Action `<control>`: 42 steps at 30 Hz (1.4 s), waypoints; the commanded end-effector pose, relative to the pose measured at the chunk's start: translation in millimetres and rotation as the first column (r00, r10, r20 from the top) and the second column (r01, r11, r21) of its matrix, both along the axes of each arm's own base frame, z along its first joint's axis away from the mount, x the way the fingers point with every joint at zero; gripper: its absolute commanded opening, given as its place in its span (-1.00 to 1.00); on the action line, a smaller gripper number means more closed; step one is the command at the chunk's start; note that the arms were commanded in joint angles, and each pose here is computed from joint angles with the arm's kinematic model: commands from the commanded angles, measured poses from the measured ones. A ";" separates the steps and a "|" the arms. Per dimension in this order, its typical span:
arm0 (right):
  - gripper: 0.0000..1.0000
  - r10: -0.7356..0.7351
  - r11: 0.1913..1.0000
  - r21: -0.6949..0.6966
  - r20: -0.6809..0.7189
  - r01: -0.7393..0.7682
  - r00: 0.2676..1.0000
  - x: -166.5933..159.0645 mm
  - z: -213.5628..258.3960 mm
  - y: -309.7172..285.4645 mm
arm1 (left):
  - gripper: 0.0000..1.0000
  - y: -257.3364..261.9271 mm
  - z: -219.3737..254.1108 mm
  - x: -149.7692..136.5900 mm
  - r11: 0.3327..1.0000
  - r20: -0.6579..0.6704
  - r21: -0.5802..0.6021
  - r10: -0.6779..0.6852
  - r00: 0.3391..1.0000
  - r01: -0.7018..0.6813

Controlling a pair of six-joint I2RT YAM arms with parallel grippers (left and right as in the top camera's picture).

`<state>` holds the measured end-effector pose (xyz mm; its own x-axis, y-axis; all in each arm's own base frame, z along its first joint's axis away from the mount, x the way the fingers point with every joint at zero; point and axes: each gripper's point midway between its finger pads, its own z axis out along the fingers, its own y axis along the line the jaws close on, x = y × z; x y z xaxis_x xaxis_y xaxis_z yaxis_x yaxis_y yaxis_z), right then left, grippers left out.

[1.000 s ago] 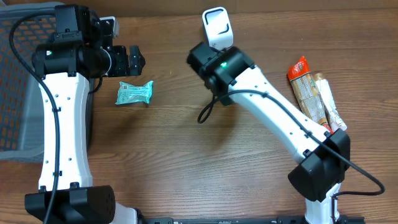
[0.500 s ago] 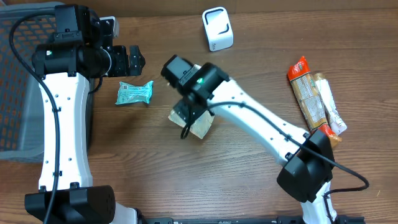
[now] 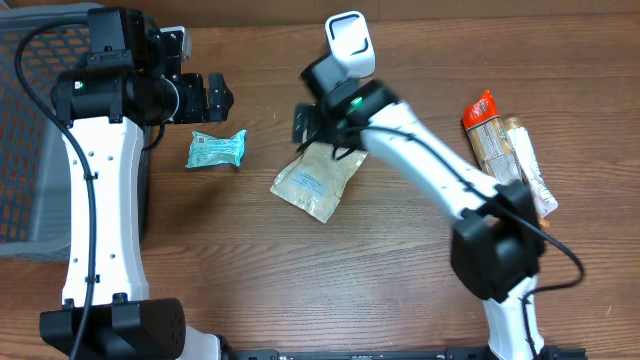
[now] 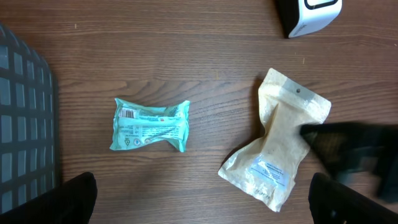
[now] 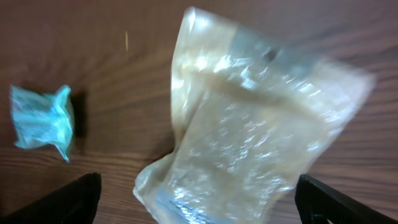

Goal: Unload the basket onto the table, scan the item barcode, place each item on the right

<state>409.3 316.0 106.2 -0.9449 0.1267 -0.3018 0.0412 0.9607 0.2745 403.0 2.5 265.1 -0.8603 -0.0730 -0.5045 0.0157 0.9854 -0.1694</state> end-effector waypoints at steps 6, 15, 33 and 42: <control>0.97 -0.079 0.992 -0.111 -0.145 0.063 0.986 -21.7 -87.9 3.6 | 1.00 -2.9 6.2 2.4 1.000 0.019 0.000 -0.002 1.000 0.002; -0.07 0.072 0.969 -0.226 -0.123 -0.099 0.990 -18.6 -106.7 -9.2 | 1.00 -2.9 6.1 2.3 1.000 0.019 0.000 -0.002 1.000 0.002; 0.41 0.278 0.916 -0.279 -0.071 -0.287 0.958 0.3 -68.6 -6.1 | 1.00 -2.9 6.1 2.3 1.000 0.019 0.000 -0.002 1.000 0.002; 0.45 0.177 0.952 -0.248 -0.032 -0.179 0.984 26.4 -70.7 -23.5 | 1.00 -2.9 6.2 2.4 1.000 0.019 0.000 -0.002 1.000 0.002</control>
<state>425.1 310.2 49.5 -0.9360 -0.1780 -0.3037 -0.1996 0.9790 0.0414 403.0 2.5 265.1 -0.8603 -0.0730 -0.5045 0.0157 0.9854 -0.1694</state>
